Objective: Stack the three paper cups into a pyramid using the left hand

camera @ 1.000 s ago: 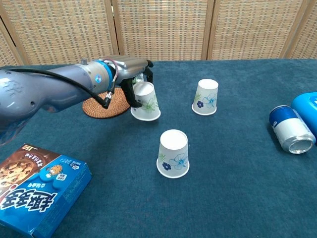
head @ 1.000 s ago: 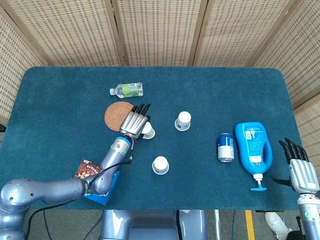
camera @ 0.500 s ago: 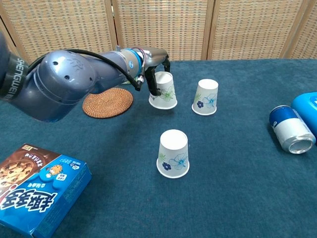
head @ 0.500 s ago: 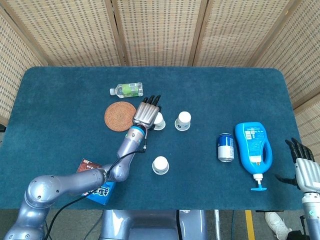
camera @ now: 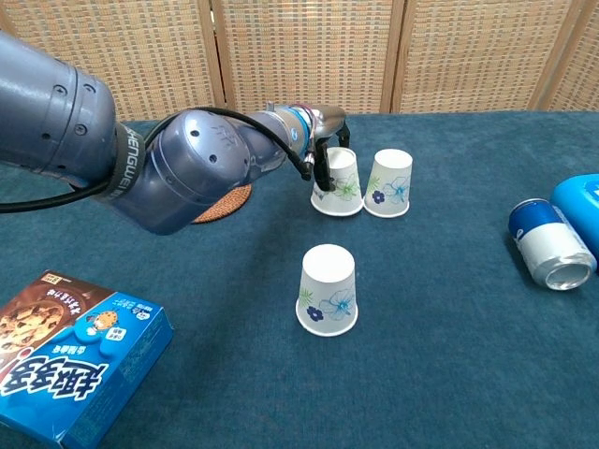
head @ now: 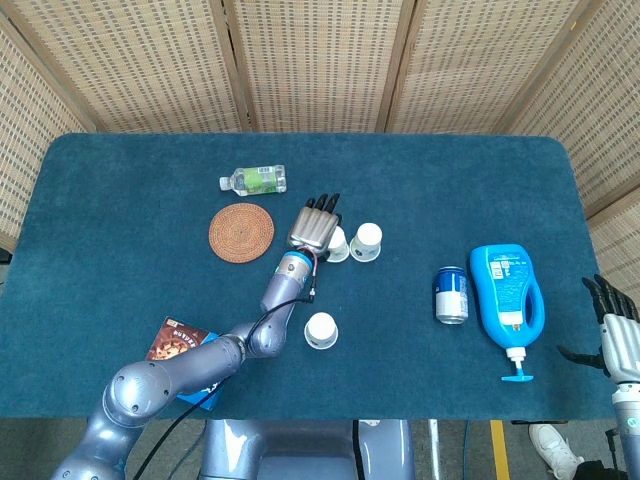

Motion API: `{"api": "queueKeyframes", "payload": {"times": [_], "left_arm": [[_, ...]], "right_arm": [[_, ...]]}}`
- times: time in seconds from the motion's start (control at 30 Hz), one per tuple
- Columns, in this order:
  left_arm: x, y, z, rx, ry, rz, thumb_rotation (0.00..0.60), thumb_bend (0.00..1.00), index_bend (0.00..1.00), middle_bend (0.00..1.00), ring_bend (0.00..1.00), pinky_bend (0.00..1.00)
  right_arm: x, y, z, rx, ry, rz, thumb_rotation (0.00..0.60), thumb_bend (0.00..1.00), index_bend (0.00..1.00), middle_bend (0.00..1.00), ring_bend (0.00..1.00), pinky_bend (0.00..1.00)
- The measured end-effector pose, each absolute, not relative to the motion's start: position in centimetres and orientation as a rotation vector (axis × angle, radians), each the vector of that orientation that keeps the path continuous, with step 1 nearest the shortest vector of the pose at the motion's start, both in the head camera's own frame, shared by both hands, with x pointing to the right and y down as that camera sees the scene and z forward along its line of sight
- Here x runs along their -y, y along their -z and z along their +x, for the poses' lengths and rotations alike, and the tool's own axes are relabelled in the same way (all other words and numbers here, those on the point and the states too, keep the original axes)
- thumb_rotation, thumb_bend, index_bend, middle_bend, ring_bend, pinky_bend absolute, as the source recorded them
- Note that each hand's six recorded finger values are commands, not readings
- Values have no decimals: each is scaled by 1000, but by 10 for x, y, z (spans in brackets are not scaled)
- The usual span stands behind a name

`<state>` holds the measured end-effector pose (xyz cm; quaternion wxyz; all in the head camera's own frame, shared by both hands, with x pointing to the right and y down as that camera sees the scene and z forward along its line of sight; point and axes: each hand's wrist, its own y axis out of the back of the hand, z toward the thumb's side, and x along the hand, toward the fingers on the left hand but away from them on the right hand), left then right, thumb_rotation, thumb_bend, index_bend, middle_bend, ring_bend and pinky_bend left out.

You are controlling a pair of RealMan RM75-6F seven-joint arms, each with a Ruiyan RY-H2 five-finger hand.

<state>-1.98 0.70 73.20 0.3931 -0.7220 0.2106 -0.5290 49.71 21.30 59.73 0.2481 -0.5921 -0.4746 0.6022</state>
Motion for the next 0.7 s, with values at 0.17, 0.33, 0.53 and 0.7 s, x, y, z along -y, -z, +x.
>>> {"api": "queueKeyframes", "payload": {"times": [0.17,0.33,0.53,0.7], "left_arm": [[-6,-735,-15,-534,1338,-1825,600,297,379,0,0,109],[-4,-737,-13,-535,1342,-1828,600,296,377,0,0,109],[-4,-740,-13,-542,1353,-1833,600,296,364,0,0,109],[-6,-744,-12,-535,1358,-1840,600,288,268,0,0,88]], "right_arm": [[-213,-598,498,1294,-1647,-1613,600,151,50,0,0,112],[-213,-598,499,1297,-1649,-1611,600,152,50,0,0,112],[-212,-599,500,1299,-1654,-1610,600,152,50,0,0,112],[-212,-600,501,1301,-1657,-1609,600,151,50,0,0,111]]}}
